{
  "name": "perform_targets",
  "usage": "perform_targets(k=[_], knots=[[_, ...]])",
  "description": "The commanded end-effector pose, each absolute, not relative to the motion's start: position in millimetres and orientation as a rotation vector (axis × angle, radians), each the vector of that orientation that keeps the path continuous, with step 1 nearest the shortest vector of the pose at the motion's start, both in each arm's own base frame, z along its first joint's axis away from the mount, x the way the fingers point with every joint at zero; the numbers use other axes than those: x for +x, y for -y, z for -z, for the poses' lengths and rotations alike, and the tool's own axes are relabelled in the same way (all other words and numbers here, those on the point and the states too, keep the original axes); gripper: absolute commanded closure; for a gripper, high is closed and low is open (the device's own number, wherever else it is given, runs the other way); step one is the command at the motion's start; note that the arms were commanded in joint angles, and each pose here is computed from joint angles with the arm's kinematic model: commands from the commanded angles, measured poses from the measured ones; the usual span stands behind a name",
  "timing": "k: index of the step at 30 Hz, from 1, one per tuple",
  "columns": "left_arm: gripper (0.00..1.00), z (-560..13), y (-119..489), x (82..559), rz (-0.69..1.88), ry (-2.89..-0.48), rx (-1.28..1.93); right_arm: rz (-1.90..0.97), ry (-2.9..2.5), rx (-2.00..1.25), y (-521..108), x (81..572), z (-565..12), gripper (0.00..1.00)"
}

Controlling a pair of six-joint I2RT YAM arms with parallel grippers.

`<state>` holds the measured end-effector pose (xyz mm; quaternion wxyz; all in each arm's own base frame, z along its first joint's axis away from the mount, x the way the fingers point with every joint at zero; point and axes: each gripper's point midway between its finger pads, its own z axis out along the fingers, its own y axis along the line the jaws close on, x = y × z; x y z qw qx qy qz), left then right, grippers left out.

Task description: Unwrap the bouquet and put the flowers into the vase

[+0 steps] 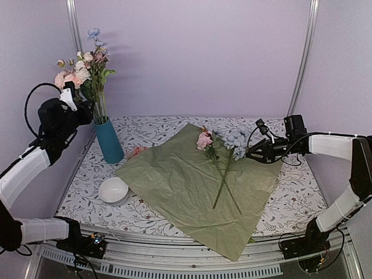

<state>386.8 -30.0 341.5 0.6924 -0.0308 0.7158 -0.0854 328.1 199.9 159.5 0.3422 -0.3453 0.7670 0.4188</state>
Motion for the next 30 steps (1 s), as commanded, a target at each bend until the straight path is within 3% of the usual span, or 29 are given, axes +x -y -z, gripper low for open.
perform_targets(k=[1, 11, 21, 25, 30], knots=[[0.6, -325, 84, 363, 0.393, -1.719, 0.048, -1.051, -1.992, -0.887, -197, 337, -168, 0.38], [0.59, -327, 238, 330, 0.749, -1.807, 0.381, -1.073, -2.023, -0.866, -197, 339, -160, 0.38], [0.59, -264, 395, 304, 0.982, -1.944, 0.694, -1.041, -2.042, -0.86, -194, 341, -154, 0.38], [0.6, -211, 444, 304, 0.921, -2.094, 0.769, -1.027, -2.049, -0.854, -193, 343, -153, 0.39], [0.58, -140, 485, 304, 0.625, -2.263, 0.891, -1.002, -2.058, -0.85, -191, 345, -151, 0.38]])
